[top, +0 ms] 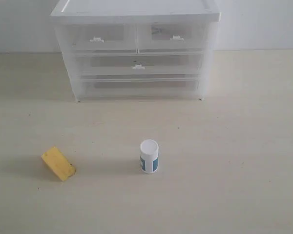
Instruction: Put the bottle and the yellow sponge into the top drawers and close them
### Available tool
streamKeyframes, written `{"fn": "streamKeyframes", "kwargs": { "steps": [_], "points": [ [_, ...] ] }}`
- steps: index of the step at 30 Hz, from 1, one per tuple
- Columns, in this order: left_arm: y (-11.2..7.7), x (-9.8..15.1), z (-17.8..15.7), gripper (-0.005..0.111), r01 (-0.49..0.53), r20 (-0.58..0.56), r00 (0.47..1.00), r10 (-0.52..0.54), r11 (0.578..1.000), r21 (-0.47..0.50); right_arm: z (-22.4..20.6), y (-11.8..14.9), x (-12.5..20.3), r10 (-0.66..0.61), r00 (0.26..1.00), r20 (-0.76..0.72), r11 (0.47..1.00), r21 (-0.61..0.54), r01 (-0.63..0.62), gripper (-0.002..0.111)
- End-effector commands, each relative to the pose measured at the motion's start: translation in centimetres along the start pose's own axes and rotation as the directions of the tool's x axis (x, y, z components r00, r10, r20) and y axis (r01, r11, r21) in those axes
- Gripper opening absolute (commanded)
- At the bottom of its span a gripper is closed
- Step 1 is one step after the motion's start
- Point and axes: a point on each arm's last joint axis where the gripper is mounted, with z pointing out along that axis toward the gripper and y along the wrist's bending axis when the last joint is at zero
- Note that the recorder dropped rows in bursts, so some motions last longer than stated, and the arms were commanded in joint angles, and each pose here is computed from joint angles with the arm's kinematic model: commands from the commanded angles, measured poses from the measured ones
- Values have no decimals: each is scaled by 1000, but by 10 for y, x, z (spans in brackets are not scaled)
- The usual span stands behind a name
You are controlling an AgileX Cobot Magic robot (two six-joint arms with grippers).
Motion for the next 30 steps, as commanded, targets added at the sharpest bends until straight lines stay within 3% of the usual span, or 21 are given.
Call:
{"fn": "streamKeyframes", "kwargs": {
  "steps": [1,3,5,6,8,9,12,16,19,25,30],
  "points": [
    [0,0,0,4,13,4,1000,-13,1000,-3,-1,0,-1,-4,1000,17,1000,0,4,0],
    [0,-1,0,4,13,15,1000,-13,1000,-2,-1,0,-1,-4,1000,17,1000,0,4,0],
    [0,-9,-1,4,13,103,995,-13,1000,1,-1,0,-3,-4,999,36,1000,-2,4,0],
    [0,-14,-1,4,123,156,980,-125,992,21,-1,1,-8,1,996,94,1000,-8,0,0],
    [1,-18,-2,4,404,193,891,-411,911,80,-3,2,-21,170,960,221,985,-57,-161,0],
    [1,-19,-2,4,430,201,876,-439,898,88,-3,2,-22,250,940,232,968,-80,-237,0],
    [1,-21,-3,4,429,219,872,-439,898,93,-4,2,-24,386,892,235,922,-121,-367,0],
    [1,-20,-3,4,323,223,917,-330,944,67,-5,6,-30,216,937,276,975,-118,-190,0],
    [1,-20,-3,4,294,225,927,-299,954,60,-3,11,-46,161,951,265,982,-142,-127,0],
    [1,-21,-3,4,313,228,920,-319,948,66,42,28,-53,78,996,-32,981,-175,-83,0],
    [1,-38,-6,4,321,275,902,-333,943,88,80,52,-33,-36,970,-240,960,-277,-32,0]
  ]
}}
